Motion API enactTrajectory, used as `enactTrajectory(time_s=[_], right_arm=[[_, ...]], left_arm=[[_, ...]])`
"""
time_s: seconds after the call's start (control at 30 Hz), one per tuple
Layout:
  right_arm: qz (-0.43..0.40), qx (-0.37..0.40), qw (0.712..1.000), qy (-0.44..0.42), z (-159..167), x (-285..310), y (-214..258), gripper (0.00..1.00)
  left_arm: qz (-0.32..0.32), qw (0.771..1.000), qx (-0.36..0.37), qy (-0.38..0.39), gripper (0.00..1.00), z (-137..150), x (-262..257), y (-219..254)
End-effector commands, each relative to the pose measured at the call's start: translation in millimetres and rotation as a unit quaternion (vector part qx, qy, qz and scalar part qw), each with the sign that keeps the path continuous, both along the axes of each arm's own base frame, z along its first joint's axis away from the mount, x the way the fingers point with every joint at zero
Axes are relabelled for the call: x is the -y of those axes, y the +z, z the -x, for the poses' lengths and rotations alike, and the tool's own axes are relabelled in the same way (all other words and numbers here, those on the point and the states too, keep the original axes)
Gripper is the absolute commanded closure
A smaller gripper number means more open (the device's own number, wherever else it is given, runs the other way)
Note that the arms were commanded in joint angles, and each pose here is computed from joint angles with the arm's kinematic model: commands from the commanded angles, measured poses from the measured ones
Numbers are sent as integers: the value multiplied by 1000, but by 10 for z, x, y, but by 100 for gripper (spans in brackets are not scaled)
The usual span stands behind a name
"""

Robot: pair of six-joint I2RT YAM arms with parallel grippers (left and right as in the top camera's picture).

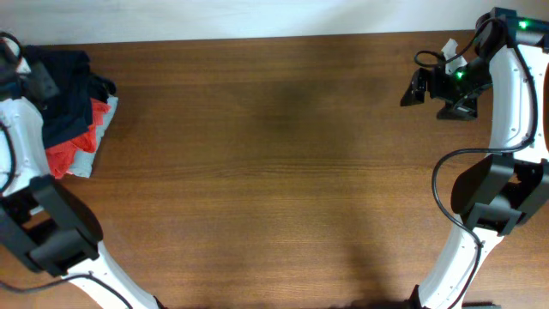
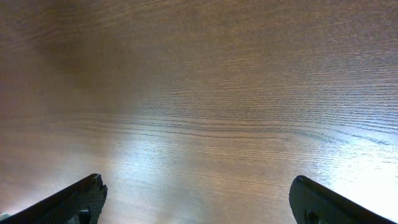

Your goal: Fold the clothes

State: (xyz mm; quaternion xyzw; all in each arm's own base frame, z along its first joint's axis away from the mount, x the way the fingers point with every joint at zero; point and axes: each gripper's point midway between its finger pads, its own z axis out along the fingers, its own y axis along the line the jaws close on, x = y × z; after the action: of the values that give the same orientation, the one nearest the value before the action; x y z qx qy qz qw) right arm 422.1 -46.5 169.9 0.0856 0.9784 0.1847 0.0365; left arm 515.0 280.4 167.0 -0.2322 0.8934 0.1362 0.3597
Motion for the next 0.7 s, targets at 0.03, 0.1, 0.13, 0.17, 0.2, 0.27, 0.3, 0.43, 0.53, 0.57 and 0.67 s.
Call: enactTrajectory(time_s=[0.03, 0.1, 0.13, 0.17, 0.2, 0.27, 0.3, 0.43, 0.53, 0.57, 0.67], right_arm=[[1, 14, 1000, 9, -6, -34, 91, 1], [1, 15, 1000, 9, -7, -34, 91, 1], [1, 15, 1000, 9, -8, -33, 91, 1], [1, 15, 1000, 9, -10, -33, 91, 1], [2, 17, 1000, 9, -19, -30, 92, 1], [2, 19, 1000, 9, -25, -29, 92, 1], [2, 19, 1000, 9, -26, -29, 92, 1], [2, 18, 1000, 9, -24, -30, 92, 1], [2, 18, 1000, 10, -24, -32, 92, 2], [1, 18, 1000, 10, -24, -33, 93, 1], [0, 19, 1000, 10, -24, -37, 95, 1]], left_arm=[[40, 997, -61, 2, 99, 100, 44, -658], [51, 995, -81, 4, 99, 168, 67, -925], [55, 994, -90, 4, 99, 199, 84, -1043], [60, 993, -99, 4, 99, 239, 103, -1185], [66, 992, -108, 6, 99, 288, 128, -1318], [70, 991, -116, 6, 99, 344, 157, -1464], [73, 990, -121, 7, 99, 389, 181, -1547], [76, 989, -124, 5, 99, 398, 207, -1565], [84, 989, -118, -3, 99, 370, 241, -1553], [86, 990, -116, -5, 99, 359, 250, -1541], [87, 991, -101, -11, 99, 317, 266, -1412]])
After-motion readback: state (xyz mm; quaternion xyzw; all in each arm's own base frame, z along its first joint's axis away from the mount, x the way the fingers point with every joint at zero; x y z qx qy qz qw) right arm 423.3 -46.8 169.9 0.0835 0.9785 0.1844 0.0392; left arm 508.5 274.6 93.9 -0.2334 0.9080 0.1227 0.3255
